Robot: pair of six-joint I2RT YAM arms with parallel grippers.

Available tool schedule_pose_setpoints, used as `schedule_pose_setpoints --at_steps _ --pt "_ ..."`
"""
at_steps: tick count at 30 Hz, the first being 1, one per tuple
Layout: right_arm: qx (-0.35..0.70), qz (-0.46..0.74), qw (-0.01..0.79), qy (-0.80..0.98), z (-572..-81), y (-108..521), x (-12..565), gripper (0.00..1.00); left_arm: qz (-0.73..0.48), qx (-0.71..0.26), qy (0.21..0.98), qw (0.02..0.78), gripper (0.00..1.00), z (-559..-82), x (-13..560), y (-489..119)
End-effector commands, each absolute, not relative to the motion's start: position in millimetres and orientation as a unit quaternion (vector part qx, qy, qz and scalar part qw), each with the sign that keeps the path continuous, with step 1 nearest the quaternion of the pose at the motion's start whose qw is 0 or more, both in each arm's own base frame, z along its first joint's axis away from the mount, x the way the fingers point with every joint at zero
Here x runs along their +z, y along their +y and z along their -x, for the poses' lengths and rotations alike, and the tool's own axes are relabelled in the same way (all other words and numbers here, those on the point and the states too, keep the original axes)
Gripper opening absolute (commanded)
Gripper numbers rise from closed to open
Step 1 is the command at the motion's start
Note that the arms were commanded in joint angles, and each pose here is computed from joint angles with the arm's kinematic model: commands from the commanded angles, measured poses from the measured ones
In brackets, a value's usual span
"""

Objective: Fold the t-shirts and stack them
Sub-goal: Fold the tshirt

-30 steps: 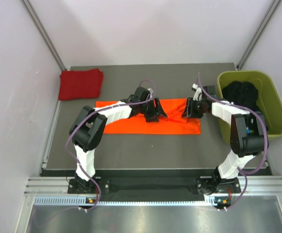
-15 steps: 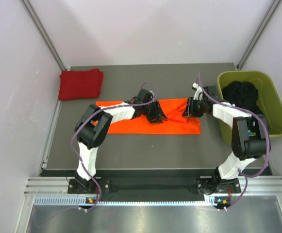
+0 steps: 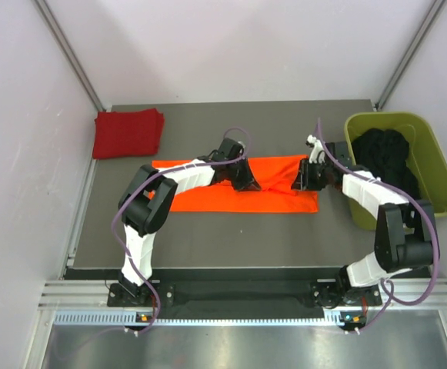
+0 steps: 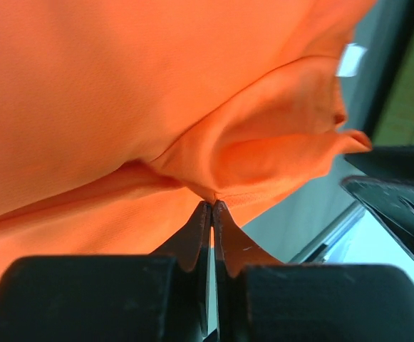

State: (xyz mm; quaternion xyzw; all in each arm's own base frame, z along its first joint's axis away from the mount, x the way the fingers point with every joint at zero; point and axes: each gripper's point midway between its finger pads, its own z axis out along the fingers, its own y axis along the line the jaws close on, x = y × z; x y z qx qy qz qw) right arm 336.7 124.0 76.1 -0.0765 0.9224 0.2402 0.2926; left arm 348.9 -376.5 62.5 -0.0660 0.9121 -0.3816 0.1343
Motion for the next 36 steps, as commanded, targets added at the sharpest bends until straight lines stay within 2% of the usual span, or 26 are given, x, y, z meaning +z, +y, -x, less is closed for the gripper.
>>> schedule_pose_setpoints --at_steps 1,6,13,19,22,29,36 --pt "0.234 0.092 0.291 0.923 -318 126 84 0.33 0.052 -0.361 0.920 0.146 0.04 -348 78 -369" --pt "0.201 0.063 0.282 0.936 -299 111 81 0.37 0.047 -0.331 0.931 0.148 0.07 -345 74 -356" --pt "0.176 0.026 0.311 0.934 -314 102 96 0.38 0.047 -0.282 0.946 0.150 0.17 -346 71 -340" --pt "0.170 0.032 0.309 0.935 -325 120 93 0.37 0.047 -0.276 0.948 0.151 0.26 -343 79 -336" --pt "0.178 0.033 0.302 0.936 -323 135 85 0.35 0.059 -0.238 0.956 0.159 0.33 -344 79 -321" --pt "0.148 -0.024 0.282 0.948 -318 131 43 0.30 0.069 -0.200 0.952 0.222 0.43 -378 96 -292" --pt "0.075 -0.084 0.291 0.950 -328 104 27 0.33 0.151 -0.132 0.953 0.228 0.49 -427 82 -174"
